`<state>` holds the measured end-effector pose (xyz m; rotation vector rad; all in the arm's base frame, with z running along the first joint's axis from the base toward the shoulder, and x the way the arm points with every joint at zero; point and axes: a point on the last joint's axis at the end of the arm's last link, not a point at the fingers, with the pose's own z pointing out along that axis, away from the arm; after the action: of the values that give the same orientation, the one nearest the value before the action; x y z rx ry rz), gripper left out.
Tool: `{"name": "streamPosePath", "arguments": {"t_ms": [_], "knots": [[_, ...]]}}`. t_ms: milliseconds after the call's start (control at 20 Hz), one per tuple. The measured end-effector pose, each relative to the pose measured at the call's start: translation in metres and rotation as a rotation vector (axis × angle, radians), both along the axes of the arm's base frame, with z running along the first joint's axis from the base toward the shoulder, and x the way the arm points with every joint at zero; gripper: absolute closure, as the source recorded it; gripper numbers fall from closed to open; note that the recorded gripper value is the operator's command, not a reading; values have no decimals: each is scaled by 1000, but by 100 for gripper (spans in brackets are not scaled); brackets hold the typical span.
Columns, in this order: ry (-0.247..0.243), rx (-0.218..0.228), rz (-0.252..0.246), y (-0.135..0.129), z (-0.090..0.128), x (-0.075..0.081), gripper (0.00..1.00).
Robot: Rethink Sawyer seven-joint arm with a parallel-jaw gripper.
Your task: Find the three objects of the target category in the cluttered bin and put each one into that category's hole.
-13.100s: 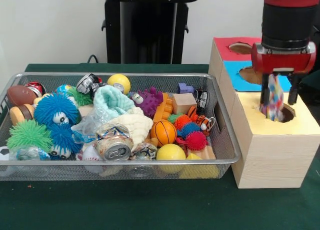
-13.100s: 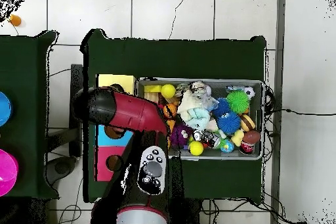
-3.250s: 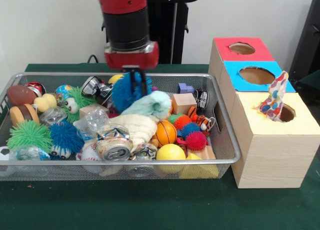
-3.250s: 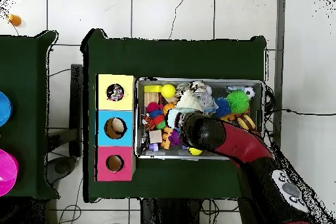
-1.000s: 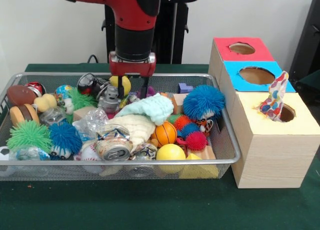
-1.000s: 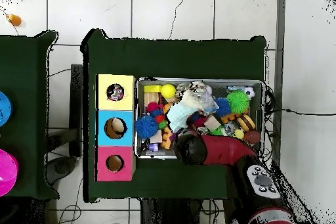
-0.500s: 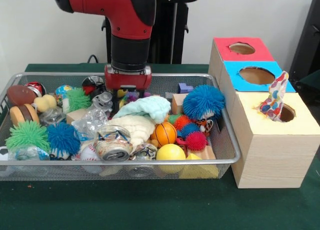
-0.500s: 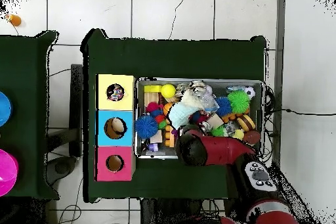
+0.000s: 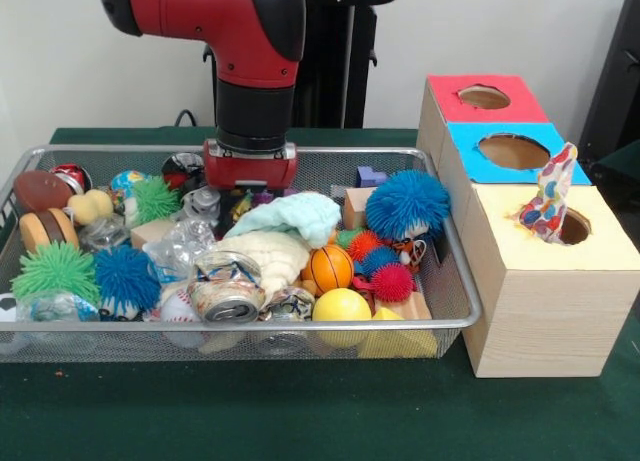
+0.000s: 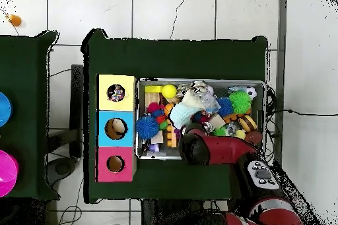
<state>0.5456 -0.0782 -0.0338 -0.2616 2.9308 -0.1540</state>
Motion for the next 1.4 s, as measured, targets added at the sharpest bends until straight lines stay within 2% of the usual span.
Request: {"name": "streamPosePath", "arguments": {"t_ms": [300,650,850,1400], "knots": [[-13,-17,31,-13,-8,5,0],[-54,-18,56,-36,-8,15,0],[-72,-6,91,-37,-9,17,0],[-94,4,149,-44,-9,22,0]]}}
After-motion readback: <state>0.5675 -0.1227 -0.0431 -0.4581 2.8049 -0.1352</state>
